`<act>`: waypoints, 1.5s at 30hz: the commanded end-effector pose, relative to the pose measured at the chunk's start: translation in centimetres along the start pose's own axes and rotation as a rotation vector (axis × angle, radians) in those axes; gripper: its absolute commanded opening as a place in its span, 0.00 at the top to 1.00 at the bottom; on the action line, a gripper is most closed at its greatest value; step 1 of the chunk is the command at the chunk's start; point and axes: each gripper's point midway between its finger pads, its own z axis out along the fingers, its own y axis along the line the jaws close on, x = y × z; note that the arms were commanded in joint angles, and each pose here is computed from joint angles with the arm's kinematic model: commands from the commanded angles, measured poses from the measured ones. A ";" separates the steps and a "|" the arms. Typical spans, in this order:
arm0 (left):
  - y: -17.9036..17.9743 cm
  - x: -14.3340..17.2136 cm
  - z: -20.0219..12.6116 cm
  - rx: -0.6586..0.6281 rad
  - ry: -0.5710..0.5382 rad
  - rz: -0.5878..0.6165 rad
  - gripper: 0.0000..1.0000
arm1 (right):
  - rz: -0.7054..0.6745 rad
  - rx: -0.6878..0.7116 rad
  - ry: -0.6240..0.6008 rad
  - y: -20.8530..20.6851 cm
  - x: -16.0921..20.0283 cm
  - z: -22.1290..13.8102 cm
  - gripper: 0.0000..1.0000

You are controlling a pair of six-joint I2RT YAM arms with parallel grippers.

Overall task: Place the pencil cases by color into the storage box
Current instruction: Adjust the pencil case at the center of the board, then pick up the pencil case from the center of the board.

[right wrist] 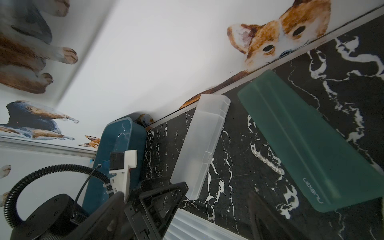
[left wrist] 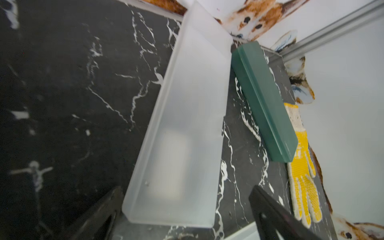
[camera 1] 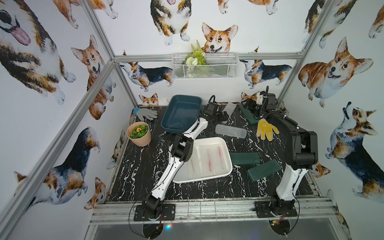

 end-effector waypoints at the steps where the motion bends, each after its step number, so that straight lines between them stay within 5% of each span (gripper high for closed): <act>1: -1.1 2.2 -0.6 -0.010 0.088 0.091 0.03 | -0.039 -0.023 -0.017 0.8 -0.4 -0.7 0.07; 14: -8.1 1.1 -5.3 0.101 0.081 0.244 0.02 | -0.032 0.038 0.038 -0.2 0.8 -0.9 0.07; 27: -4.2 -2.6 -25.4 -0.205 -0.029 0.408 0.01 | -0.222 0.381 0.311 -0.9 6.4 4.1 0.07; 35: -2.8 0.7 -35.5 -0.314 -0.068 0.440 0.00 | -0.269 0.484 0.404 -1.9 10.1 7.4 0.06; 45: -0.3 6.4 -39.9 -0.353 -0.051 0.349 0.00 | -0.289 0.498 0.407 -2.8 10.3 10.0 0.05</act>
